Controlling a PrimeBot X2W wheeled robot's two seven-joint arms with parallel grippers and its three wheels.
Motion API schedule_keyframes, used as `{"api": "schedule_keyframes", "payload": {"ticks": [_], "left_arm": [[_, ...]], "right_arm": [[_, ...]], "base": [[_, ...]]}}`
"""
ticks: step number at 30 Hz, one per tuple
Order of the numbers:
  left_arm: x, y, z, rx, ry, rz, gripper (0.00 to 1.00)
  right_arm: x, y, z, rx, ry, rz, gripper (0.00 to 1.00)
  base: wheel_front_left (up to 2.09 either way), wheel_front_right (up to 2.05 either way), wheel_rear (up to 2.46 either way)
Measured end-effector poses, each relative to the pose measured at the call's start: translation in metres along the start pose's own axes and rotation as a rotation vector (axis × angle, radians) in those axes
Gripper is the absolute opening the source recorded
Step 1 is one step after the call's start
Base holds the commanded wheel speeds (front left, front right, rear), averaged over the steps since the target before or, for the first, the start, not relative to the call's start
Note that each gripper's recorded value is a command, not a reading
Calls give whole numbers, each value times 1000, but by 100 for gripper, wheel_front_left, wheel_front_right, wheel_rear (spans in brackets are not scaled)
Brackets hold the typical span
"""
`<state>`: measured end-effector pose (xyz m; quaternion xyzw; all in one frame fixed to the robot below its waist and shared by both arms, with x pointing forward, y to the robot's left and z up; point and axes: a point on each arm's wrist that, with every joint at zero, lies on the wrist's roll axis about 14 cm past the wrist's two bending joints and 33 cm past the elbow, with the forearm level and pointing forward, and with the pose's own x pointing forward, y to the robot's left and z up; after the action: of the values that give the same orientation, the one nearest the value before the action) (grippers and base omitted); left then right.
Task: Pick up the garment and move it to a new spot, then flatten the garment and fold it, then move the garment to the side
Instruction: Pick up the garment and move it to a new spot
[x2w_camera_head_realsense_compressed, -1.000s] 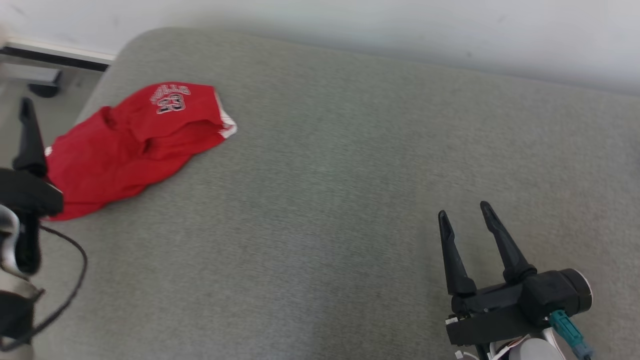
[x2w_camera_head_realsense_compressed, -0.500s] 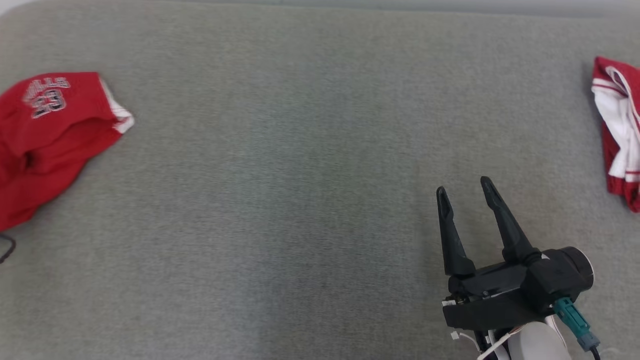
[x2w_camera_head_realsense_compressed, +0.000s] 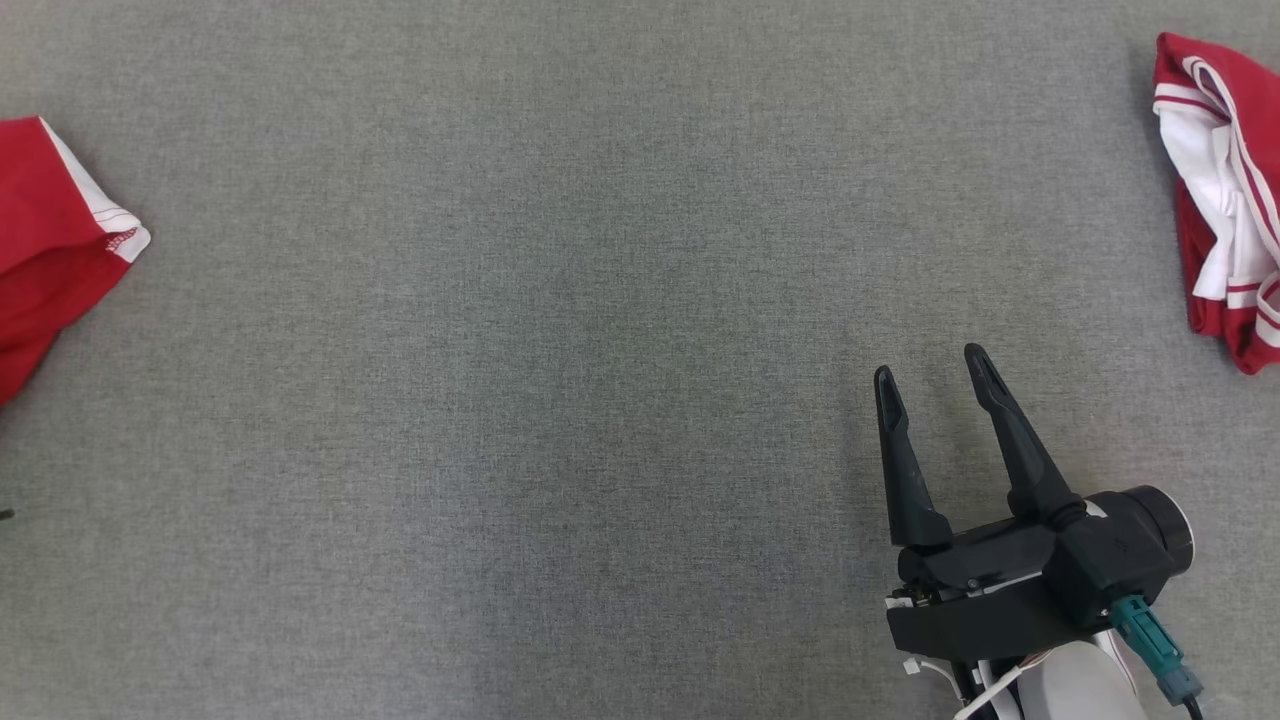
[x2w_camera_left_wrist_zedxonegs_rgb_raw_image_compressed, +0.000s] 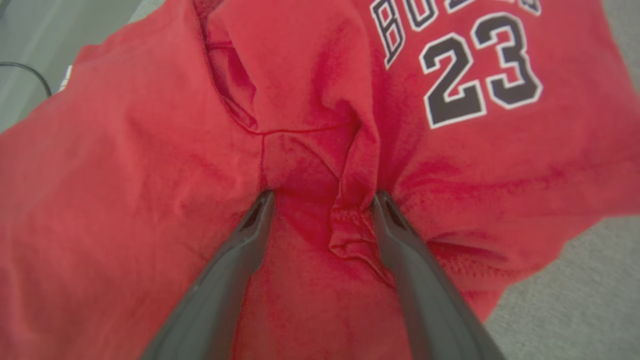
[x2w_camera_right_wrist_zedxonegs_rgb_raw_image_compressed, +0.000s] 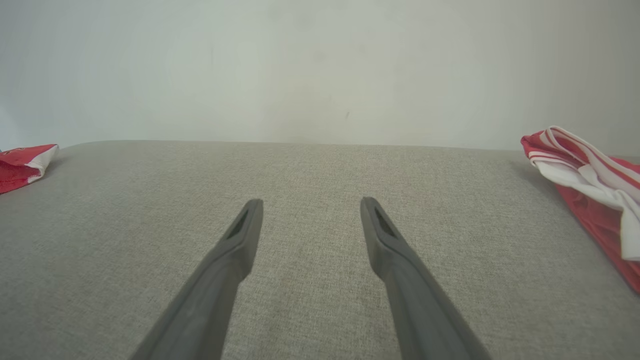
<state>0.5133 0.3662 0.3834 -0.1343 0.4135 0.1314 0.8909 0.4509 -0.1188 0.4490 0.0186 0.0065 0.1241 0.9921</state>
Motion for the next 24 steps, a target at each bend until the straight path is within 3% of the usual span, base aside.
{"api": "schedule_keyframes", "payload": {"ticks": [5,6,7,14,19,24], "left_arm": [[-1,3,-5,18,42,15,100],[-2,4,-4,22,39,17,31],[-3,4,-1,27,18,18,3],[-23,0,41,34,-211,-2,0],[-59,-23,90,-1,-436,-81,0],[-91,-41,111,17,-513,-141,0]], "right_arm": [[3,5,-1,4,-1,15,100],[3,5,0,4,-4,17,100],[4,6,1,4,-6,18,100],[2,10,8,3,-17,28,100],[-5,14,19,9,-38,30,100],[-16,16,25,14,-42,29,100]], "base": [[0,0,0],[0,0,0],[0,0,0],[0,0,0],[0,0,0],[0,0,0]]}}
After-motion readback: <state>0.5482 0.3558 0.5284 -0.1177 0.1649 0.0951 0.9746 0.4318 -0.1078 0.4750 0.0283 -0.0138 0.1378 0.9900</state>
